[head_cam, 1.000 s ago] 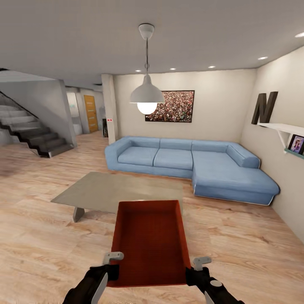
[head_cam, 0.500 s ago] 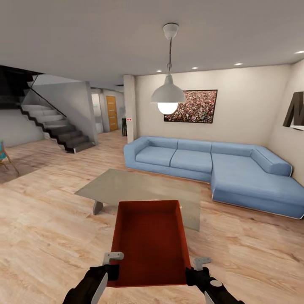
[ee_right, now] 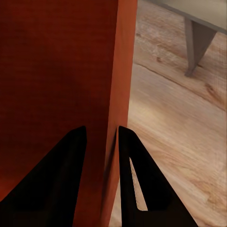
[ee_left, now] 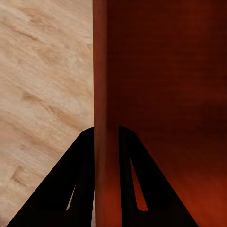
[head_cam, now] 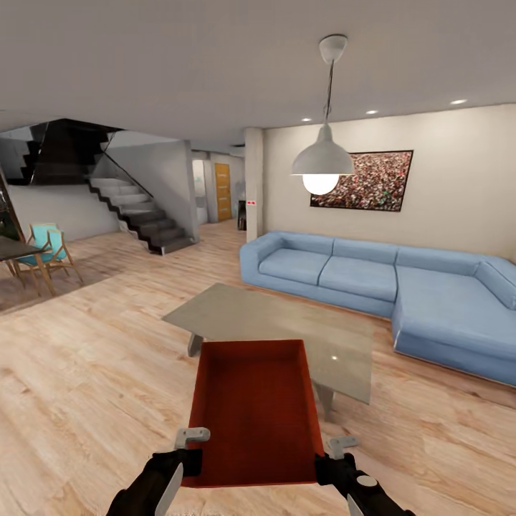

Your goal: Move the two storage containers from the living room to the garage. In the garage, place one container on the floor and stack the other container on top of it (either order is fine).

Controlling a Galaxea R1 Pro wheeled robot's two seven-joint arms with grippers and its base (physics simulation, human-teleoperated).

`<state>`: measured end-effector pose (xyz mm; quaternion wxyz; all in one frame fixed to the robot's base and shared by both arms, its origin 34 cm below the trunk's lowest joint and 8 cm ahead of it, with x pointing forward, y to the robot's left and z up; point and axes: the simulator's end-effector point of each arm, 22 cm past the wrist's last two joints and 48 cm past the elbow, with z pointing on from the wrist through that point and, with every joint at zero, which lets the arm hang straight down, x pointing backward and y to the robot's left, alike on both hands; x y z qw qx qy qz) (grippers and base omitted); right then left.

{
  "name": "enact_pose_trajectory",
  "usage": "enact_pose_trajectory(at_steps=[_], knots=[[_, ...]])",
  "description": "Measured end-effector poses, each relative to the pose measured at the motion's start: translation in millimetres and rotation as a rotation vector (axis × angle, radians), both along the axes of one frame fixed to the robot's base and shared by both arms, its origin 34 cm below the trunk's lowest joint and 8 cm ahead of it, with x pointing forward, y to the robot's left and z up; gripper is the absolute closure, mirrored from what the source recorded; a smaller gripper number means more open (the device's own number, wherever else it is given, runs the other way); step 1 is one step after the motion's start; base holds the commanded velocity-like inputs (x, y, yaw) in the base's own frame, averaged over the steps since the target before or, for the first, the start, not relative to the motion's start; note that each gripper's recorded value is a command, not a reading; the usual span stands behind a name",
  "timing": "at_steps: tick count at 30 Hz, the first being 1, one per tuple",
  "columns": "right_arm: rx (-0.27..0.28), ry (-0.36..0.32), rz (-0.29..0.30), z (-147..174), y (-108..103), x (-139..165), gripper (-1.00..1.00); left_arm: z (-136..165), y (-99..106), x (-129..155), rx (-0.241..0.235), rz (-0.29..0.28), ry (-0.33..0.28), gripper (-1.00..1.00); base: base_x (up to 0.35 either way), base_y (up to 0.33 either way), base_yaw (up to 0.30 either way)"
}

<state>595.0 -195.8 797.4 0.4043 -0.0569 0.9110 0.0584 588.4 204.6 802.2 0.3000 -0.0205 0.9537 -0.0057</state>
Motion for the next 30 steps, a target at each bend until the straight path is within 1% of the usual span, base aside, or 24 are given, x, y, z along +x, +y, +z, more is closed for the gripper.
enact_pose_trajectory(at_steps=[30], knots=[[0.0, 0.0, 0.0, -0.1, 0.0, -0.1, 1.0, 0.0, 0.0, 0.0, 0.0, 0.0, 0.0, 1.0, 0.0, 0.0, 0.294]])
